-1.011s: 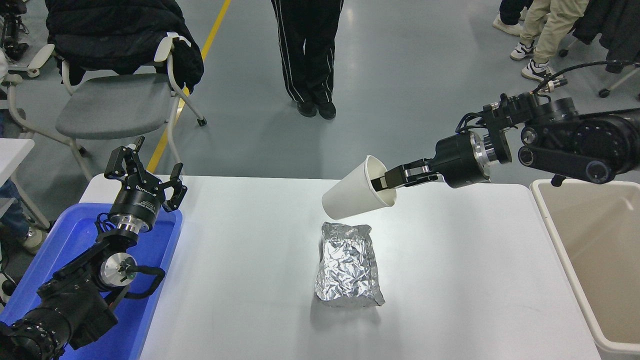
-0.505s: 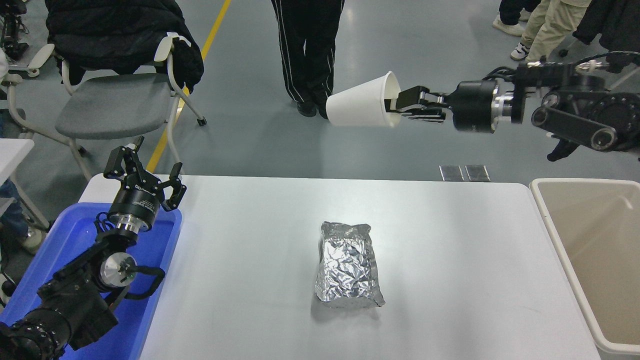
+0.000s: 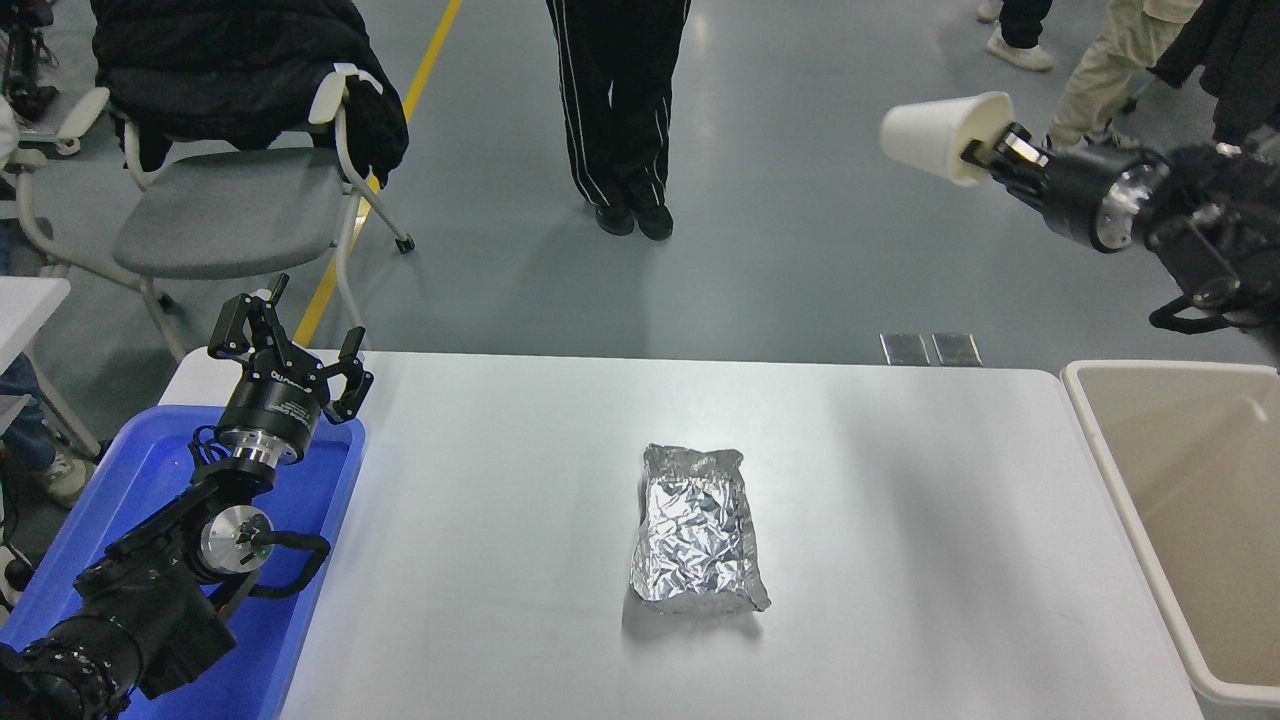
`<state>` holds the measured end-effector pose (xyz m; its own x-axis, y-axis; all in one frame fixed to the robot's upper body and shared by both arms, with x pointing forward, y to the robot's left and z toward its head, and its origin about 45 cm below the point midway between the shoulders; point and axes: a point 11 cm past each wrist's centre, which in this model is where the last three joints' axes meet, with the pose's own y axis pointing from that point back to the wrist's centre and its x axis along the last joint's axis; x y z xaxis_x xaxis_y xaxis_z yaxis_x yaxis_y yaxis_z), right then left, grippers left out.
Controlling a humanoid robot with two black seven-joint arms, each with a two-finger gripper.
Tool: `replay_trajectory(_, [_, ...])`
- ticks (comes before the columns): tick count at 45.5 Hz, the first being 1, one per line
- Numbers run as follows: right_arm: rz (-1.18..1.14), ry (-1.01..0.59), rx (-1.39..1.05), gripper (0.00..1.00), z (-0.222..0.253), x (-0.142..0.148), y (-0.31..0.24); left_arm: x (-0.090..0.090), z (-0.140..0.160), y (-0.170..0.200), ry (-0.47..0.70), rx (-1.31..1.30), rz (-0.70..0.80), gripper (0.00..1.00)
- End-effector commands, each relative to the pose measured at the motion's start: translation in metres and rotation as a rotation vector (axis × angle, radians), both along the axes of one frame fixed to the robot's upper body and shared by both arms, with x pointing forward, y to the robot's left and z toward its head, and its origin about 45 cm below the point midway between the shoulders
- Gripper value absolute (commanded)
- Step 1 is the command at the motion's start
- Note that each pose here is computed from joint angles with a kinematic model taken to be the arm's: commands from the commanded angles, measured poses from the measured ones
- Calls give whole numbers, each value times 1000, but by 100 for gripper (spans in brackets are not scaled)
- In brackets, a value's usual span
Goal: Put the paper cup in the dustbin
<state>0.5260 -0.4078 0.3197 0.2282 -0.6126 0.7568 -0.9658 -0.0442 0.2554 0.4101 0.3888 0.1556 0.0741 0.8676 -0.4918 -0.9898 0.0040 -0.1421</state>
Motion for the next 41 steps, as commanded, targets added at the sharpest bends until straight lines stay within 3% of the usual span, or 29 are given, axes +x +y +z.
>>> replay_trajectory(1, [-320,69,-16,0,-14,-18,-56,0,0,0,0,0,0,100])
replay_trajectory(24, [-835,128,-174,0,-61,-89,-145,0,0,0,0,0,0,100])
replay_trajectory(41, [-956,204,-225,0,-131,-151,-174,0,0,0,0,0,0,100])
